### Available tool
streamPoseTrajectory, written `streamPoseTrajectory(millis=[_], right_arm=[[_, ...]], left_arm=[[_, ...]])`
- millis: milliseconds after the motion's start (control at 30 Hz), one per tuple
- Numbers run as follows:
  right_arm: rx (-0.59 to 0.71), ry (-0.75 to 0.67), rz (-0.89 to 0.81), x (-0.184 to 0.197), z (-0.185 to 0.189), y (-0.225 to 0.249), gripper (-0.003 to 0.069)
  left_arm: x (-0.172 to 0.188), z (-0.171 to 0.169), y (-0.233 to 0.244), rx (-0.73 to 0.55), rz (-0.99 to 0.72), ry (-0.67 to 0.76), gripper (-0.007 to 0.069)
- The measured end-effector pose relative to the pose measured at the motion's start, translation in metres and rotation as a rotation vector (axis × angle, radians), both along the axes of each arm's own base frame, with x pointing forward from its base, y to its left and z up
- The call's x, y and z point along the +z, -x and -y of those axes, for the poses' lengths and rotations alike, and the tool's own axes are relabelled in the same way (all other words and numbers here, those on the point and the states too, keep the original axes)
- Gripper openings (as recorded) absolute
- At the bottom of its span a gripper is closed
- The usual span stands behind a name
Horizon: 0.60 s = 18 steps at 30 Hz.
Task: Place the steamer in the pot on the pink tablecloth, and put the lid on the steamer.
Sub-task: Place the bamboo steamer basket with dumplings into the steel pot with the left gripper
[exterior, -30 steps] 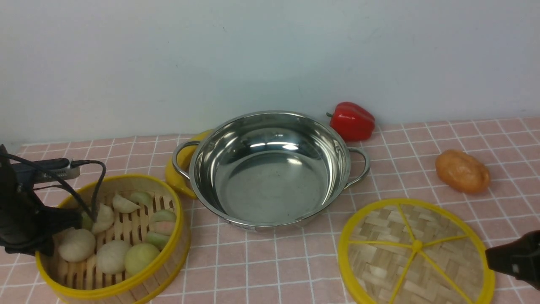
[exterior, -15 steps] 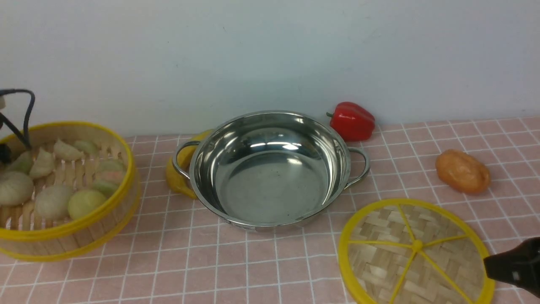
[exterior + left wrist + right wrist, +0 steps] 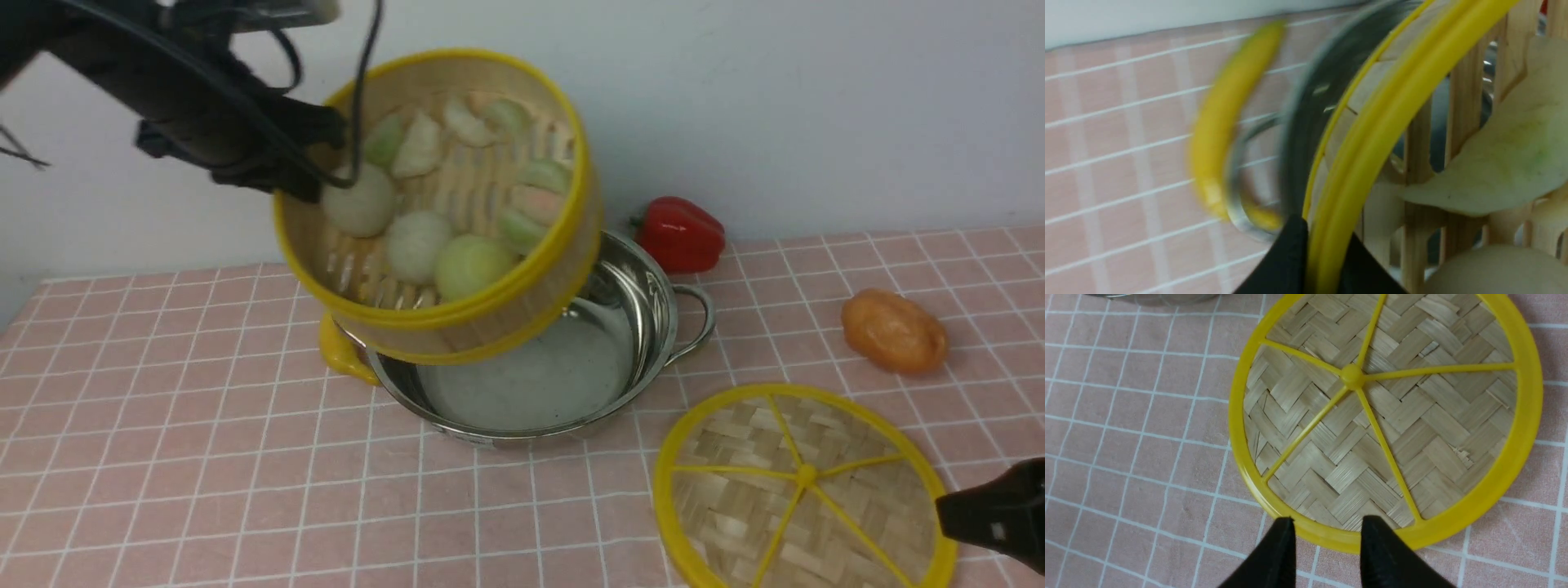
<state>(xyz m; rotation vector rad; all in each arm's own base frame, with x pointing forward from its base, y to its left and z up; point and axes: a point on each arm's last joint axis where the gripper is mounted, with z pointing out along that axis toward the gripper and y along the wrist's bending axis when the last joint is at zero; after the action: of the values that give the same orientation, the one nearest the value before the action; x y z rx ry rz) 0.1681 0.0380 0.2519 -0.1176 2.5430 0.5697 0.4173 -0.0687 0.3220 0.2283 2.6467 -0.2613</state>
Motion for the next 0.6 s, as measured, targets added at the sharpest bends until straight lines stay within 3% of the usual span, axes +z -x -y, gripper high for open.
streamPoseTrajectory(millis=[167, 600], right_arm=[[-0.008, -0.006, -0.003, 0.000, 0.000, 0.000, 0.0243], [-0.001, -0.015, -0.016, 0.000, -0.001, 0.001, 0.0243]], left_arm=[[-0.042, 0.033, -0.026, -0.030, -0.064, -0.027, 0.0031], [-0.120, 0.035, -0.061, 0.001, -0.132, -0.135, 0.0031]])
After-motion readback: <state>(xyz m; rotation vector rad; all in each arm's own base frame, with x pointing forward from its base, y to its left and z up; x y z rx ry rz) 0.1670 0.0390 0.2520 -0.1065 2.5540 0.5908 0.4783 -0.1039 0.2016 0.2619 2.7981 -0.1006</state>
